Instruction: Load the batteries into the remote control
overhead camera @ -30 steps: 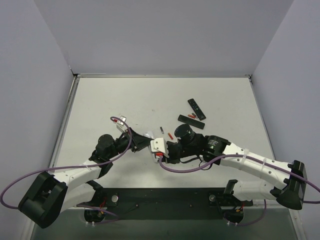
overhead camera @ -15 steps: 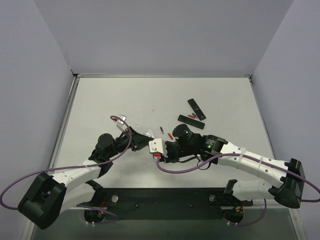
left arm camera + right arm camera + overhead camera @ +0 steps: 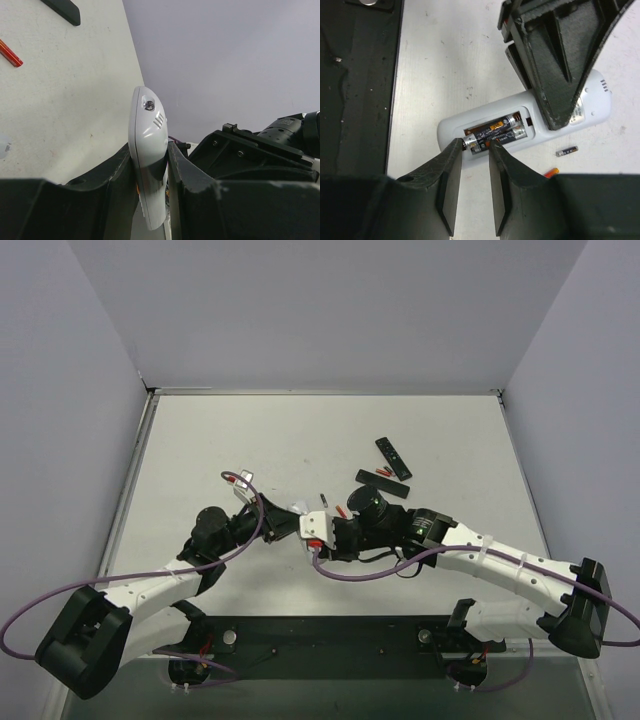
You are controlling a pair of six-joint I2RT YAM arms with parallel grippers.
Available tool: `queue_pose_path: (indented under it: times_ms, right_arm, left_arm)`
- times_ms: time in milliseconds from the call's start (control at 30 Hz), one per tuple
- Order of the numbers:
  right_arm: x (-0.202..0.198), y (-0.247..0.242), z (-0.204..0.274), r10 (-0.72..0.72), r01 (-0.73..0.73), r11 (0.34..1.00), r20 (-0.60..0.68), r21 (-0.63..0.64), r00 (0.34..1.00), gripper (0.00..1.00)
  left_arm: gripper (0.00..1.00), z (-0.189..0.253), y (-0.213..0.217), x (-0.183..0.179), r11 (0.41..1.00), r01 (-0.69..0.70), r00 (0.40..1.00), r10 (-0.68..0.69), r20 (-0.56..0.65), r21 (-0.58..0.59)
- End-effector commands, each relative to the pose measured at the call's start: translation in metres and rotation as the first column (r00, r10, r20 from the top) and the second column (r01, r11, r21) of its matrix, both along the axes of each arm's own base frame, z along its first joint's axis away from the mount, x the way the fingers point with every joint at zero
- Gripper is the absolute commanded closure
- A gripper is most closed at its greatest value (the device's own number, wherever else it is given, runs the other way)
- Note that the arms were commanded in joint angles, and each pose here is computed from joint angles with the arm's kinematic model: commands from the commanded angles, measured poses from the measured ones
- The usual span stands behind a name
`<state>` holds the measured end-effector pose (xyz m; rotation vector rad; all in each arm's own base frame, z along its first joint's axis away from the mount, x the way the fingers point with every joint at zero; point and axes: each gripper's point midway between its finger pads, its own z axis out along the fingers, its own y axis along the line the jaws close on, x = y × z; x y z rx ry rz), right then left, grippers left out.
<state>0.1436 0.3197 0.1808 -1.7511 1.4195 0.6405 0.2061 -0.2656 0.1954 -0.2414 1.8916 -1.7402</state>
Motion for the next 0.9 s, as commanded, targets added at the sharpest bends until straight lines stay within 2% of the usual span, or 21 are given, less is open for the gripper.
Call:
queue_pose_path:
  times_ms: [0,867]
  right_arm:
    - [0.013,-0.008,0.012,-0.063,0.062,0.997,0.022,0.039,0.998,0.75]
    - [-0.006,0.001,0.026,0.037,-0.033,0.996,-0.045,0.088,0.998,0.75]
  left_arm:
    - [1.00,0.032,-0.003,0.000,0.998,0.014,0.997,-0.010,0.073,-0.054]
    - [1.00,0.031,-0.005,-0.001,0.998,0.027,0.998,-0.024,0.058,-0.053]
